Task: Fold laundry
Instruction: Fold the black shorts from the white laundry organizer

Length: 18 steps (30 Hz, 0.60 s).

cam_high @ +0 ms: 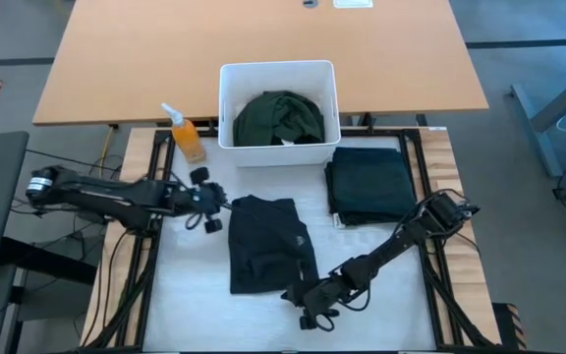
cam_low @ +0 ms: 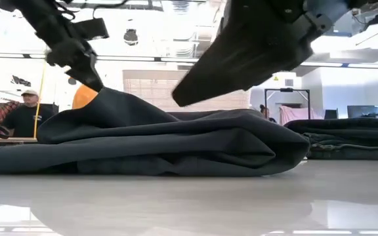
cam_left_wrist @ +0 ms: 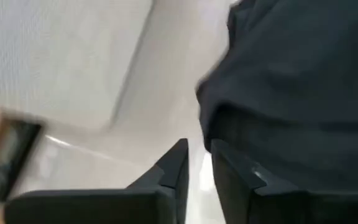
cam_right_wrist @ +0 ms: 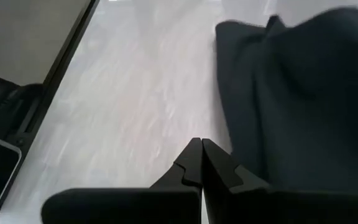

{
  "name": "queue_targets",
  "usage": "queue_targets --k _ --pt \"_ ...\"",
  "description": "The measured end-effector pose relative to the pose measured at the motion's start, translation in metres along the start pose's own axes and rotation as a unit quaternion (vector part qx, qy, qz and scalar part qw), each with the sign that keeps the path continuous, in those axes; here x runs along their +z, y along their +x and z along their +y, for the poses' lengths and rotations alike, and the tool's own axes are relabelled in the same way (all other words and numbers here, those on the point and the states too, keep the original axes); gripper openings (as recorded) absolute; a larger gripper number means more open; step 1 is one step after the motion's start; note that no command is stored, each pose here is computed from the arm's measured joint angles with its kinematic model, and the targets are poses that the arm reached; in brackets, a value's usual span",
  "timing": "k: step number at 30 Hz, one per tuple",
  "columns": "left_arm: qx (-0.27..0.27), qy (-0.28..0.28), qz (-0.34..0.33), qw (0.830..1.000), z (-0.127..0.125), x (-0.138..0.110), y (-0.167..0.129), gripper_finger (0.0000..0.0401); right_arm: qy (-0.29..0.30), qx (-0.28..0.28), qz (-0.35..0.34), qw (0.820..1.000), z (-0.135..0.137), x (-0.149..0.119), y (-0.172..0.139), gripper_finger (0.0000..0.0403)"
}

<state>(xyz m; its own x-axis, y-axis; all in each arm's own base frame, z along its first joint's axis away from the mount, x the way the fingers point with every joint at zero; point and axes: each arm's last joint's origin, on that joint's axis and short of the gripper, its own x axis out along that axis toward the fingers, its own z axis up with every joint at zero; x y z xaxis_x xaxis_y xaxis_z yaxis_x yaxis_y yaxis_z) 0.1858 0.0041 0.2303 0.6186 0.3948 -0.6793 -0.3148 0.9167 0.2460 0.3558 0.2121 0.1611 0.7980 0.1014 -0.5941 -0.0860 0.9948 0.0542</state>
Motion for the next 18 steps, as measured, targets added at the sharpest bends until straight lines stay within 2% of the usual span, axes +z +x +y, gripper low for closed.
queue_targets --k 3,6,8,12,18 --pt "-0.109 -0.036 -0.027 0.993 -0.011 -0.01 -0.004 0.0099 0.0 0.0 0.002 1.0 0.0 -0.001 0.0 0.002" --pt "-0.231 -0.031 -0.094 0.968 -0.039 -0.023 0.004 0.0128 -0.001 0.0 0.001 1.0 0.0 0.0 0.0 0.002" --pt "-0.267 -0.023 -0.14 0.953 -0.058 -0.031 0.011 0.0142 -0.002 -0.001 0.001 1.0 -0.001 0.0 0.0 0.002" --pt "-0.26 0.008 -0.182 0.948 -0.084 -0.04 0.016 0.0156 0.0 -0.001 0.001 1.0 -0.002 0.001 0.001 0.002" --pt "-0.193 0.067 -0.172 0.964 -0.112 -0.036 0.027 0.0158 0.008 0.003 0.002 1.0 -0.002 0.0 0.001 0.002"
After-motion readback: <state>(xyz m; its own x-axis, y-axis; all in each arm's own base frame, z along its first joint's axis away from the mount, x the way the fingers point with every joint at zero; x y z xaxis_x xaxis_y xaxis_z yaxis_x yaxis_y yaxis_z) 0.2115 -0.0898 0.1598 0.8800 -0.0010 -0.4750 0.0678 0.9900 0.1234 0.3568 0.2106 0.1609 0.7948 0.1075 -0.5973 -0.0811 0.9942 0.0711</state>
